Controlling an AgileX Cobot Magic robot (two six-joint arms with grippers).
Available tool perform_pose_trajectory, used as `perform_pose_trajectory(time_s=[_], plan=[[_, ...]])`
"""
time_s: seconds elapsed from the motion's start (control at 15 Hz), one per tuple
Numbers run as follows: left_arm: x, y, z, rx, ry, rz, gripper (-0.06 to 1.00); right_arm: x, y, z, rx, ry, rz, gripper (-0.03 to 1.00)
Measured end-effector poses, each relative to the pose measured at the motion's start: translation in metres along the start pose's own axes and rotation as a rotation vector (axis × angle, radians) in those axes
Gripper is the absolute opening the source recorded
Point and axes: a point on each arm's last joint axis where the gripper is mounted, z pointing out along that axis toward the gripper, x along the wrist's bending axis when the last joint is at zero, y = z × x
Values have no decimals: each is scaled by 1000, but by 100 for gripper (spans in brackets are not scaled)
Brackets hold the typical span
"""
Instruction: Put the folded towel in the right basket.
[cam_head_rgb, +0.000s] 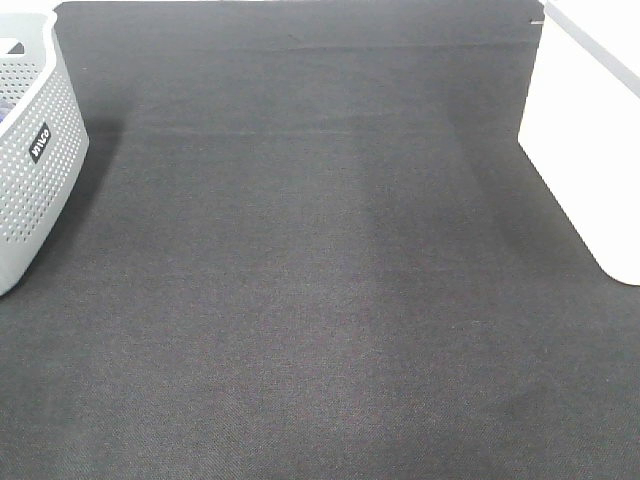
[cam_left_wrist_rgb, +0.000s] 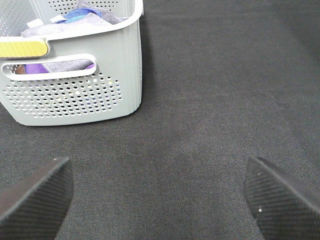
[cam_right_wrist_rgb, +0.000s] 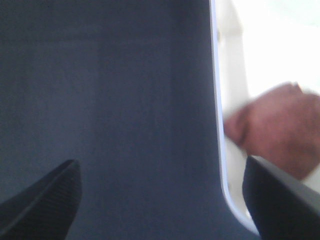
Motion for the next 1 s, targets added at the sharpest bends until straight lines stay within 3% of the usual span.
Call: perform_pose_trajectory(time_s=[0.07,0.53,0.67,1.0], plan=[[0,0,0,0,0,0,88,-1,-9,-2,16,-7,0,82],[0,0,0,0,0,0,88,-6,-190,-44,107,-57,-5,82],[0,0,0,0,0,0,88,-7,-210,-45,105,-61,-7,82],[0,0,0,0,0,0,88,-14,-297,-62,-81,-124,-56,82]])
